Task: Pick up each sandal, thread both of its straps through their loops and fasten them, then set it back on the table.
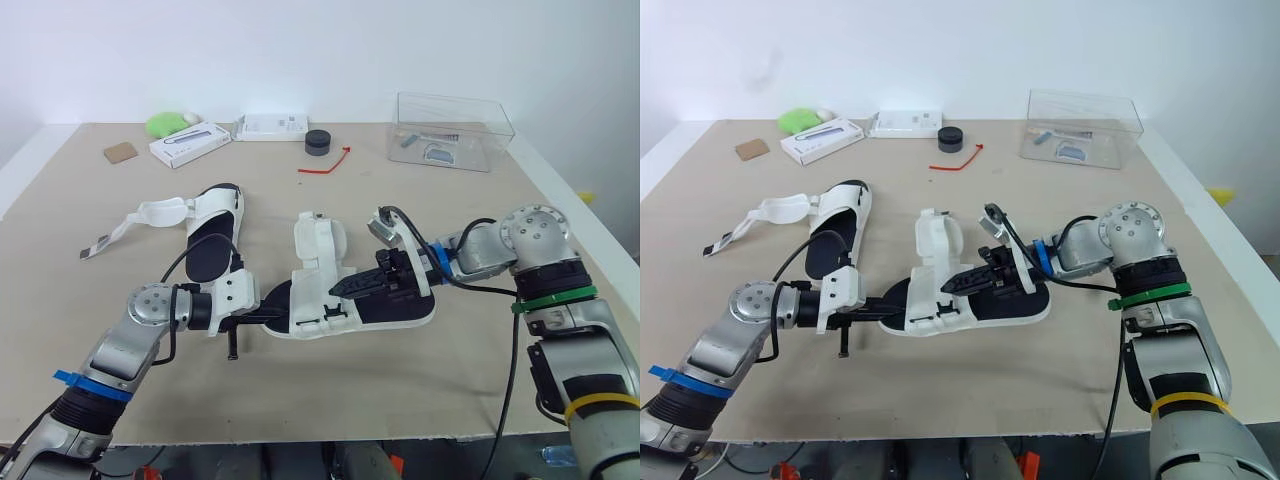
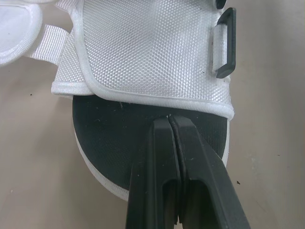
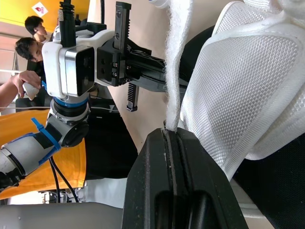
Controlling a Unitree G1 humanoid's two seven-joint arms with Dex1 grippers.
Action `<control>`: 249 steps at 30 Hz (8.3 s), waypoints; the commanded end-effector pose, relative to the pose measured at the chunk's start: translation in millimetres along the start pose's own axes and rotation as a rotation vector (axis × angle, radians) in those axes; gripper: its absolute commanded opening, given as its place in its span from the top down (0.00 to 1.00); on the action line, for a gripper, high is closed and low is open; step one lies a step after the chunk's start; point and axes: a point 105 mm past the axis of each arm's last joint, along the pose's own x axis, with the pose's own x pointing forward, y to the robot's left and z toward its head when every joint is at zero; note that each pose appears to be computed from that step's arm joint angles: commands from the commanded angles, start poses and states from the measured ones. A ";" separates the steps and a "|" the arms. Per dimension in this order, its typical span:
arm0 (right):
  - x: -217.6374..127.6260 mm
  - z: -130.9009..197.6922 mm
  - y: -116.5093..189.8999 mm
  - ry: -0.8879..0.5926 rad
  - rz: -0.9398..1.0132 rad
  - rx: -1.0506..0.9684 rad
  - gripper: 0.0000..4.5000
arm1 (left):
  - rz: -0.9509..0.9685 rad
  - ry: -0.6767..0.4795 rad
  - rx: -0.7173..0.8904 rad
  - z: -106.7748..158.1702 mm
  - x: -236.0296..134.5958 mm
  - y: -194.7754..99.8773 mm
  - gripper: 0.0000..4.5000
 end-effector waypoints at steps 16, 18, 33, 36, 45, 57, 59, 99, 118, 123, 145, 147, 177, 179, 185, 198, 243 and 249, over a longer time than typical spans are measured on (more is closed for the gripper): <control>-2.4 -6.3 -2.7 0.041 -0.087 -0.041 0.99 | 0.007 0.012 0.007 -2.8 -1.0 1.8 1.00; -2.8 -7.6 0.5 0.051 -0.088 -0.067 0.99 | 0.008 0.014 0.008 -3.1 -1.2 2.3 1.00; -6.8 -8.2 10.6 0.073 -0.093 -0.127 0.99 | 0.006 0.017 0.011 -4.8 0.0 1.3 1.00; -6.8 -10.0 12.1 0.083 -0.092 -0.135 0.99 | 0.004 0.015 0.010 -4.5 0.6 1.2 1.00; -1.0 -21.3 2.3 0.099 -0.158 -0.181 0.84 | 0.002 0.017 0.010 -5.3 1.6 -0.2 1.00; -6.1 14.0 13.8 -0.042 -0.173 -0.245 0.51 | -0.006 0.018 0.011 -5.8 2.3 -1.7 1.00; -4.8 18.4 13.4 -0.051 -0.177 -0.241 0.51 | -0.008 0.017 0.012 -5.6 2.7 -1.7 1.00; 3.8 4.4 9.7 -0.011 -0.215 -0.325 0.99 | 0.007 0.022 0.012 -6.0 2.4 4.8 1.00; -0.8 -0.5 29.8 -0.005 -0.155 -0.407 0.67 | 0.003 0.033 0.019 -7.6 1.9 4.7 1.00; -2.9 20.6 32.6 -0.081 -0.177 -0.407 0.67 | -0.001 0.032 0.020 -7.5 2.9 2.9 1.00; 3.4 -1.6 27.6 0.013 -0.184 -0.456 1.00 | 0.008 0.033 0.013 -7.6 1.8 2.9 1.00; 3.6 -4.8 26.5 0.022 -0.188 -0.460 1.00 | 0.006 0.034 0.013 -7.7 1.8 2.9 1.00; -43.8 -29.8 39.6 0.076 -0.080 -0.636 0.27 | -0.005 0.035 0.019 -6.5 3.2 7.0 1.00; -41.2 -33.2 25.2 0.077 -0.108 -0.644 0.27 | -0.005 0.034 0.019 -6.3 3.5 7.0 1.00; -33.8 -28.9 -22.1 0.045 -0.268 -0.737 0.42 | -0.008 0.033 0.019 -6.0 3.9 6.8 1.00; -25.4 -5.6 -30.4 -0.021 -0.255 -0.846 0.98 | -0.011 0.036 0.016 -6.6 3.6 3.9 1.00; -68.1 -31.1 41.7 0.050 0.103 -0.553 0.01 | 0.027 0.053 -0.023 -8.8 1.8 7.2 1.00; -63.3 -51.8 46.4 0.115 0.133 -0.479 0.01 | 0.014 0.054 -0.026 -9.2 1.9 5.0 1.00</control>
